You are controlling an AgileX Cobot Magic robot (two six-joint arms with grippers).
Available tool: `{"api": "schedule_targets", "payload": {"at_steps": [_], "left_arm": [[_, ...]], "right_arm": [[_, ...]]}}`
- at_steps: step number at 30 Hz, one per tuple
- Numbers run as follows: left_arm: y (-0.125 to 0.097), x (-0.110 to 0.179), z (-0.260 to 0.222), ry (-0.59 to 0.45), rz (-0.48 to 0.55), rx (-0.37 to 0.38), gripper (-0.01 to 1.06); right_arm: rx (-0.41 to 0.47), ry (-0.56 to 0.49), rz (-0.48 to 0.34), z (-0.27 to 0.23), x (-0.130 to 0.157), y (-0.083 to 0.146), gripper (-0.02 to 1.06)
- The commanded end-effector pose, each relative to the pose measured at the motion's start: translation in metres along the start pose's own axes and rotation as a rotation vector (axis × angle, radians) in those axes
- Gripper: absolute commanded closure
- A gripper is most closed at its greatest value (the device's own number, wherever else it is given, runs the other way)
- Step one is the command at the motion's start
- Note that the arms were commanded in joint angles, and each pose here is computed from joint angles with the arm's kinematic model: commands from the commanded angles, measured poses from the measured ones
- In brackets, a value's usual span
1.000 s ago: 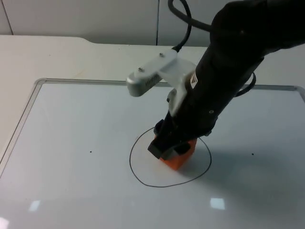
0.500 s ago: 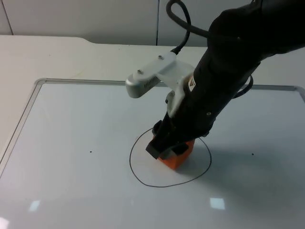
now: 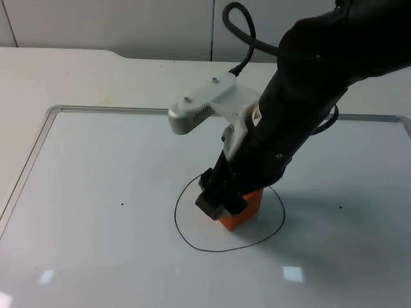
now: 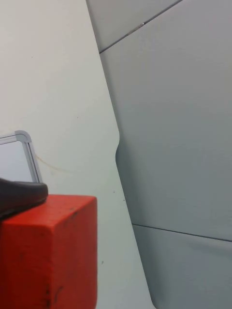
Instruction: Pick up one cube with the left hand and another cube with the right hand. First place the cube in the right hand at the target position, then stack the cube in the left hand on top.
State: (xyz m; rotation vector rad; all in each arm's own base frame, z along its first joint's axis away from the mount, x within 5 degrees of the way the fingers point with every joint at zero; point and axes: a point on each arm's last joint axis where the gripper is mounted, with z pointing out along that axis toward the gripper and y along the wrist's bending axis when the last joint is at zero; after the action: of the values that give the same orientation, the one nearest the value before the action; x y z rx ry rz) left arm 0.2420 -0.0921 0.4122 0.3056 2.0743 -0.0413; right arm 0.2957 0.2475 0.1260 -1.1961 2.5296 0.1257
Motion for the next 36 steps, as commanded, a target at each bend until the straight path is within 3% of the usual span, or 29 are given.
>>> {"api": "schedule_targets", "payload": {"at_steps": [1, 2, 4, 11, 20, 23, 28, 36], "left_arm": [[-0.002, -0.001, -0.001, -0.012, -0.002, 0.011, 1.02], [-0.002, -0.001, -0.001, -0.012, -0.002, 0.011, 1.02], [-0.002, -0.001, -0.001, -0.012, -0.002, 0.011, 1.02], [-0.002, -0.001, -0.001, -0.013, -0.001, 0.009, 1.02], [-0.002, -0.001, -0.001, -0.014, -0.001, 0.010, 1.02], [-0.002, -0.001, -0.001, -0.014, -0.002, 0.011, 1.02], [-0.002, -0.001, -0.001, -0.014, -0.002, 0.011, 1.02], [-0.002, -0.001, -0.001, -0.014, -0.002, 0.011, 1.02]], "right_arm": [[0.003, -0.016, -0.005, -0.002, -0.003, 0.000, 0.22], [0.003, -0.016, -0.005, -0.002, -0.003, 0.000, 0.09], [0.000, -0.017, 0.000, -0.002, -0.003, 0.000, -0.01], [0.000, -0.072, 0.020, -0.010, -0.009, 0.000, -0.01], [0.024, -0.232, 0.047, -0.071, -0.034, -0.005, -0.01], [0.047, -0.386, 0.068, -0.125, -0.049, -0.008, -0.01], [0.075, -0.558, 0.068, -0.183, -0.060, -0.010, -0.01], [0.131, -0.721, 0.088, -0.259, -0.067, -0.018, -0.01]]}}
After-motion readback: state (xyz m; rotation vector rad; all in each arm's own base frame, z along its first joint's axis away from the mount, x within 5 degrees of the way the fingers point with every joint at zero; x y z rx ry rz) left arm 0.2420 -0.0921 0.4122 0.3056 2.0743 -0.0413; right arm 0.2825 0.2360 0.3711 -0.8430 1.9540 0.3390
